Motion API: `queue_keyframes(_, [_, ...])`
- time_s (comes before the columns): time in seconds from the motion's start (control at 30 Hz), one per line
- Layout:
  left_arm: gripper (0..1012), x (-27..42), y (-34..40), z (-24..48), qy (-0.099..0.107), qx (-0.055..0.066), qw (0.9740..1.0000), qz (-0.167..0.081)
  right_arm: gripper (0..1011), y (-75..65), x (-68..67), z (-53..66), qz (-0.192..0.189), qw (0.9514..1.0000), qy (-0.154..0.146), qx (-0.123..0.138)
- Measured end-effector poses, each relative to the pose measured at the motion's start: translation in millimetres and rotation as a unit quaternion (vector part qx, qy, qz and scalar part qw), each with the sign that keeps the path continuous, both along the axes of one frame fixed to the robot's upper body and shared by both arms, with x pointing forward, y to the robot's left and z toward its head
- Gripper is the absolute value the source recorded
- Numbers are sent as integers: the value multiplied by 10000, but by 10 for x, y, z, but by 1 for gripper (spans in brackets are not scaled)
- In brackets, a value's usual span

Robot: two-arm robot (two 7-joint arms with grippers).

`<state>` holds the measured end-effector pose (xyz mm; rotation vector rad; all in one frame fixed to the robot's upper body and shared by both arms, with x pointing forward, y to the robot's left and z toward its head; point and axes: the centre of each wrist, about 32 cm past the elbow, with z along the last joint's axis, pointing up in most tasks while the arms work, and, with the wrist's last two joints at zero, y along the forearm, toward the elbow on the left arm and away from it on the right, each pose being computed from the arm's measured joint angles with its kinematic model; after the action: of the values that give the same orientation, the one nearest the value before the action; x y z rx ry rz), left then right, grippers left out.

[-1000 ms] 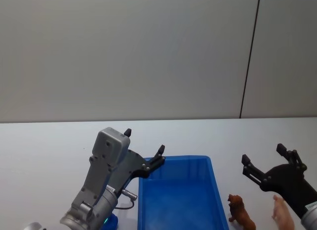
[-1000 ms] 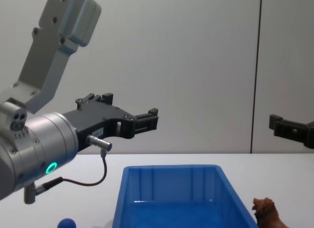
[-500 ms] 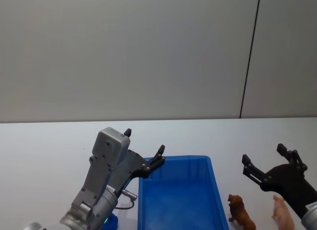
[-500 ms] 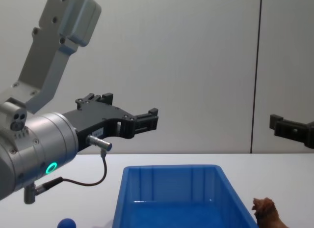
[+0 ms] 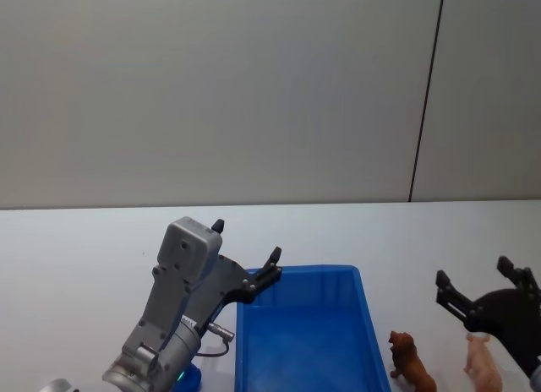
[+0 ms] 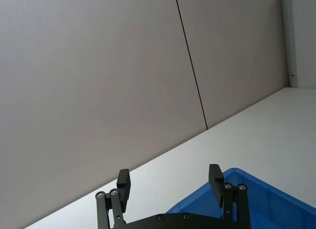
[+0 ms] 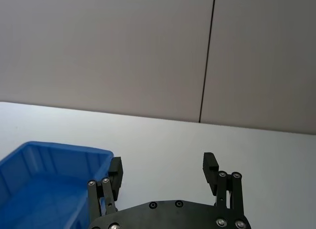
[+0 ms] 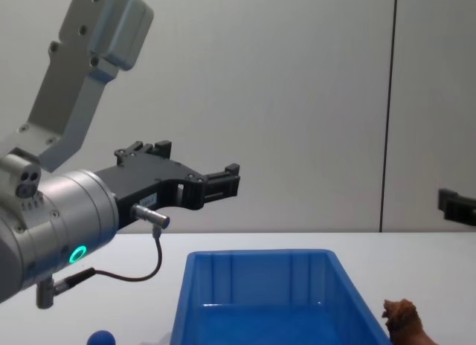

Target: Pick up the two dolls from the table and place them into the box.

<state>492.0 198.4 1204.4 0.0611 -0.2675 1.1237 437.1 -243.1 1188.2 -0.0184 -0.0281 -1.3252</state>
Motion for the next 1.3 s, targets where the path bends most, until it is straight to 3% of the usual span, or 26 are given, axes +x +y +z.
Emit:
queue_keyframes(0.43, [1001, 0, 0, 0, 0, 0, 10000, 0, 1001, -40, -163, -76, -419, 9978, 478, -191])
queue_keyframes(0.87, [1001, 0, 0, 0, 0, 0, 10000, 0, 1001, -46, -365, -234, -635, 9926, 957, -394])
queue_keyframes(1.3, [1001, 0, 0, 0, 0, 0, 10000, 0, 1001, -78, -405, -453, -644, 9901, 1171, -434])
